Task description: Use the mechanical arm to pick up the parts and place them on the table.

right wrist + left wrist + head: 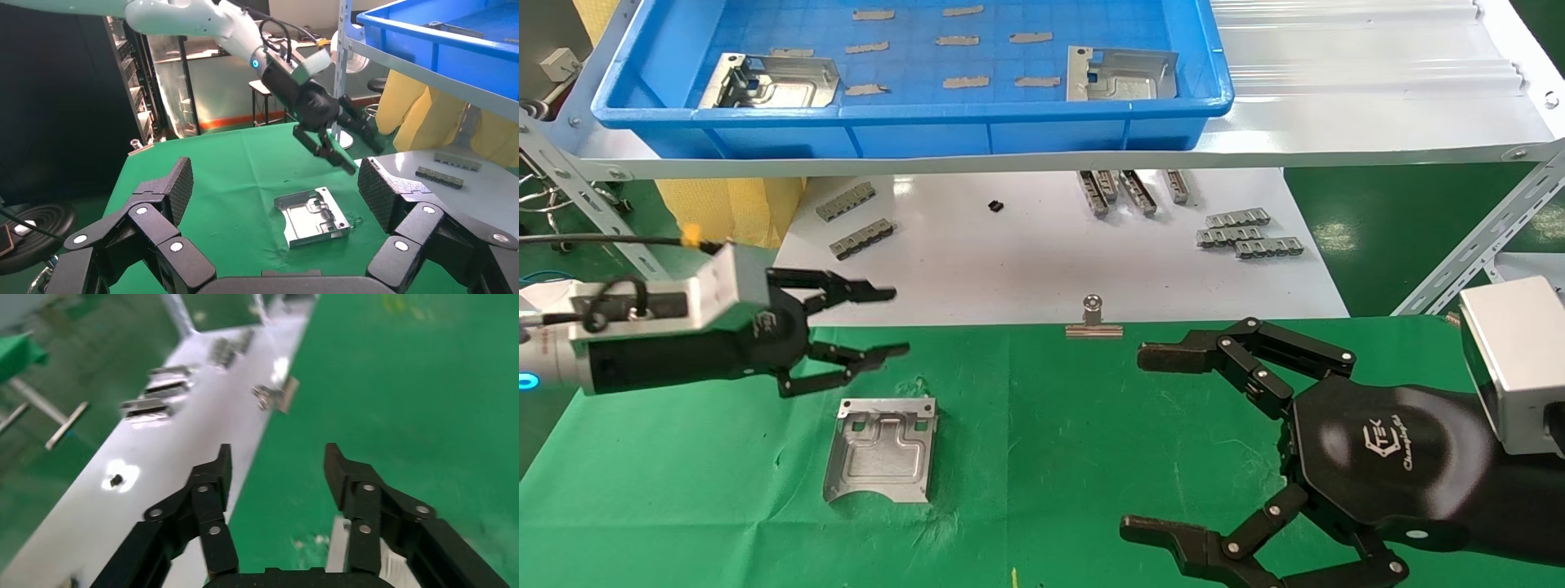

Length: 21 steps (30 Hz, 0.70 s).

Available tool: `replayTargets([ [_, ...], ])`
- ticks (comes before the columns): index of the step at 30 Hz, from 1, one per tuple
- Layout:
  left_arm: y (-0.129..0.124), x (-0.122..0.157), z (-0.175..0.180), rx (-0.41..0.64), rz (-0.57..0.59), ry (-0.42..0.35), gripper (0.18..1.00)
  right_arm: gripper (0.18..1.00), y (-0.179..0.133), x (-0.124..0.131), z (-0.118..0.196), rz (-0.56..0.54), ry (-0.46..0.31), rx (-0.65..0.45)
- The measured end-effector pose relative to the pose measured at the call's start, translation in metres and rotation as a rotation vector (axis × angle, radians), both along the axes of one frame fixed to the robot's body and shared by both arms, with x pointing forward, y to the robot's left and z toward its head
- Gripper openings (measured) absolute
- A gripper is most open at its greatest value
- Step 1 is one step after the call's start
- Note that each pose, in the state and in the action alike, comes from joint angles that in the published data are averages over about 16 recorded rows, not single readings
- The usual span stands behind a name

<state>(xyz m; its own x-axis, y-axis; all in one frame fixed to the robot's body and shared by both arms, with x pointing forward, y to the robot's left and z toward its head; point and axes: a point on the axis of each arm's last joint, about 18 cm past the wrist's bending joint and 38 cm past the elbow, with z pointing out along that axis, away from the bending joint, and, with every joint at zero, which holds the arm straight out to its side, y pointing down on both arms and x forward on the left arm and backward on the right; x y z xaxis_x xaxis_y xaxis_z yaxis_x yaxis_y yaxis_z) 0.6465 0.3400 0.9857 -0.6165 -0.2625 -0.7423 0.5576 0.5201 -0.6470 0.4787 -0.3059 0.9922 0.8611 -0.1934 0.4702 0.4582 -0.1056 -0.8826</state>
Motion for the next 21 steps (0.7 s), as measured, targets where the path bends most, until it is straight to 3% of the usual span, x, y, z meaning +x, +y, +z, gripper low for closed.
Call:
replayTargets([
  [12,0.0029,-0.003,0.0026,-0.094,-0.001,0.02,0.765,1.0,-0.0001,0.0,0.0,0.0,0.0,0.0],
  [21,-0.0008,-0.0101,0.0014,-0.142,-0.038,0.036,0.908,1.0,-0.0001,0.0001,0.0,0.0,0.0,0.0],
])
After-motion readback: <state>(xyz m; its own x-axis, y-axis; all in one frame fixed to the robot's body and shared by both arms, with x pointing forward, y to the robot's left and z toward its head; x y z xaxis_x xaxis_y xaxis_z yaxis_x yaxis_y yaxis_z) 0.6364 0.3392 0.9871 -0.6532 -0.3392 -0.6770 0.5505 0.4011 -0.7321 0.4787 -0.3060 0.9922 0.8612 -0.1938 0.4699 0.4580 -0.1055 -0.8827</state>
